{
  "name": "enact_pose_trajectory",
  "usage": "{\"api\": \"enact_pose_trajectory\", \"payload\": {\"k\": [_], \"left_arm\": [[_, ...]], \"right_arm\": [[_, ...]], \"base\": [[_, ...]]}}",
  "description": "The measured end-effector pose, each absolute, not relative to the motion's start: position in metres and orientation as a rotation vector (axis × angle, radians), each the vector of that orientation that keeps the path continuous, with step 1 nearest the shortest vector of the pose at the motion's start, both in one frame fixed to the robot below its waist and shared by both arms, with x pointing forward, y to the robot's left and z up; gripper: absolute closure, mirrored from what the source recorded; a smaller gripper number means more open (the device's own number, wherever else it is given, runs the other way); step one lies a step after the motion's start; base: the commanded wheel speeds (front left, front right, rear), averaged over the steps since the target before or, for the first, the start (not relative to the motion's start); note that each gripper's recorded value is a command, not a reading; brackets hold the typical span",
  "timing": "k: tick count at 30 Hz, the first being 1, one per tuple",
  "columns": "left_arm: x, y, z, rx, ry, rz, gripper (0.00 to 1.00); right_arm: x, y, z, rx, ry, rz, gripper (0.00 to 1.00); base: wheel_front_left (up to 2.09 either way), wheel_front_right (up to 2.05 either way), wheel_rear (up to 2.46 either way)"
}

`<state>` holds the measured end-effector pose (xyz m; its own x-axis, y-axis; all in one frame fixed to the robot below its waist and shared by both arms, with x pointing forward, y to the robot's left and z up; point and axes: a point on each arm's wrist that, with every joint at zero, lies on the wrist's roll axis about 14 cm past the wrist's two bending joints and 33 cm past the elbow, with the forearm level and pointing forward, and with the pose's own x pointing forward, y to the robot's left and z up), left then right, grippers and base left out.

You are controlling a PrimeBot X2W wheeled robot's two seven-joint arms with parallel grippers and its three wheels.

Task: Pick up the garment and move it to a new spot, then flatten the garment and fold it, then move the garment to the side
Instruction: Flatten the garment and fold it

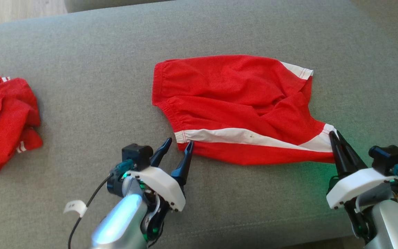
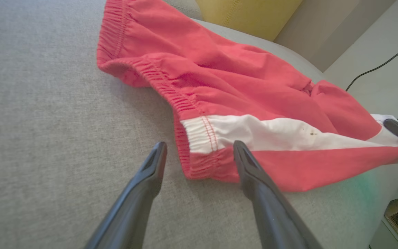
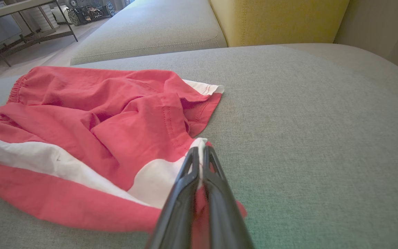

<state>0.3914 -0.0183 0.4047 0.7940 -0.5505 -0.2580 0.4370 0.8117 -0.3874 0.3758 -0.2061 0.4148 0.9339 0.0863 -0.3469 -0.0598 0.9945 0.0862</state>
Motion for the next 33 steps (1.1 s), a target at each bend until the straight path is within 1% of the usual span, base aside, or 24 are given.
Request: {"api": "enact_pose_trajectory", "payload": {"k": [7, 8, 9, 10, 17, 23, 27, 28, 33], "left_arm": [[0.4, -0.024, 0.408, -0.318, 0.361, -0.558, 0.0], [0.401, -0.024, 0.408, -0.318, 0.361, -0.559, 0.15], [0.401, -0.025, 0.408, -0.318, 0.363, -0.561, 0.58], [0.4, -0.025, 0.407, -0.318, 0.365, -0.562, 1.0], [0.401, -0.024, 0.409, -0.306, 0.354, -0.573, 1.0], [0.413, -0.015, 0.44, -0.28, 0.241, -0.562, 1.0], [0.416, -0.001, 0.474, -0.238, 0.125, -0.558, 1.0], [0.416, -0.001, 0.474, -0.238, 0.125, -0.558, 1.0], [0.416, 0.014, 0.514, -0.203, 0.001, -0.553, 1.0]], "right_arm": [[0.382, -0.205, 0.414, 0.072, 0.358, 0.079, 1.0], [0.384, -0.205, 0.415, 0.072, 0.355, 0.08, 1.0], [0.385, -0.205, 0.415, 0.071, 0.353, 0.081, 1.0], [0.385, -0.205, 0.415, 0.071, 0.351, 0.081, 1.0], [0.389, -0.203, 0.417, 0.065, 0.341, 0.089, 1.0], [0.396, -0.197, 0.431, 0.05, 0.279, 0.117, 1.0], [0.419, -0.191, 0.479, 0.056, 0.13, 0.156, 1.0], [0.419, -0.191, 0.479, 0.056, 0.13, 0.156, 1.0], [0.438, -0.185, 0.538, 0.102, -0.043, 0.188, 1.0]], "base": [[0.0, 0.0, 0.0], [0.0, 0.0, 0.0], [0.0, 0.0, 0.0], [0.0, 0.0, 0.0], [0.0, 0.0, 0.0], [0.0, 0.0, 0.0], [0.0, 0.0, 0.0], [0.0, 0.0, 0.0], [0.0, 0.0, 0.0]]}}
